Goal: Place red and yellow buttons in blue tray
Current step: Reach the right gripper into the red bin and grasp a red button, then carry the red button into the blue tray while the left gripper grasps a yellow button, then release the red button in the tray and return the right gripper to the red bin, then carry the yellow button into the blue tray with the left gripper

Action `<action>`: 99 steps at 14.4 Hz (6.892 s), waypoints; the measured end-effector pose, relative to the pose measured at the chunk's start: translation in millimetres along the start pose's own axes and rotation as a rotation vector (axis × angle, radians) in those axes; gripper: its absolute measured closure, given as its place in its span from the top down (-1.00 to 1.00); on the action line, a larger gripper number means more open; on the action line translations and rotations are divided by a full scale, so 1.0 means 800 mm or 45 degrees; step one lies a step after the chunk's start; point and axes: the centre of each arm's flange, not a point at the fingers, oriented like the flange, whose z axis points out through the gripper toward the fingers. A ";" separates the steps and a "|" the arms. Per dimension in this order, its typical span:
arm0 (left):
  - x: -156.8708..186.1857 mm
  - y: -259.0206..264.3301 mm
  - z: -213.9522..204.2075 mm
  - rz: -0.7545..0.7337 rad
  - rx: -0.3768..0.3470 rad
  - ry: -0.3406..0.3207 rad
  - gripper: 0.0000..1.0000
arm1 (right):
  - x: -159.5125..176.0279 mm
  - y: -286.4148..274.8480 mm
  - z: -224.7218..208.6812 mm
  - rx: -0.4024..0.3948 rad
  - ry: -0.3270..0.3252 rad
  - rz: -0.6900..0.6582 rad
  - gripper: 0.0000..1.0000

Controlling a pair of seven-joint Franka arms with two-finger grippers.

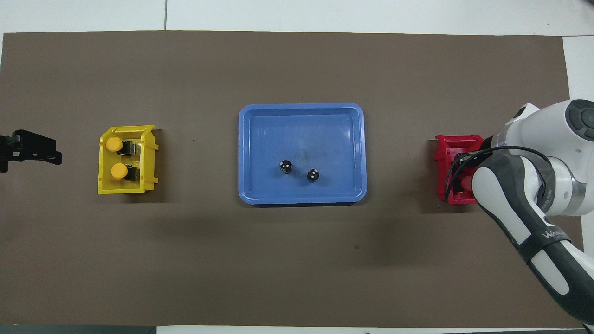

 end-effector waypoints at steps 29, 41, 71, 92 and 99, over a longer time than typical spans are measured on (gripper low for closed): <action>0.000 0.058 0.257 -0.014 -0.014 0.175 0.99 | 0.189 -0.431 -0.076 0.094 0.069 0.344 -0.16; 0.048 0.025 0.273 -0.022 -0.037 0.213 0.44 | 0.169 -0.438 -0.021 0.067 0.023 0.338 -0.16; 0.042 0.016 0.301 -0.040 -0.028 0.084 -0.02 | 0.043 -0.049 -0.121 0.073 -0.078 0.038 0.69; 0.071 0.384 0.193 -0.074 -0.181 0.126 -0.16 | -0.046 0.002 -0.014 0.079 -0.035 -0.058 0.24; 0.105 0.477 0.283 -0.080 -0.174 0.119 -0.16 | -0.053 0.002 -0.002 0.072 -0.006 -0.062 0.22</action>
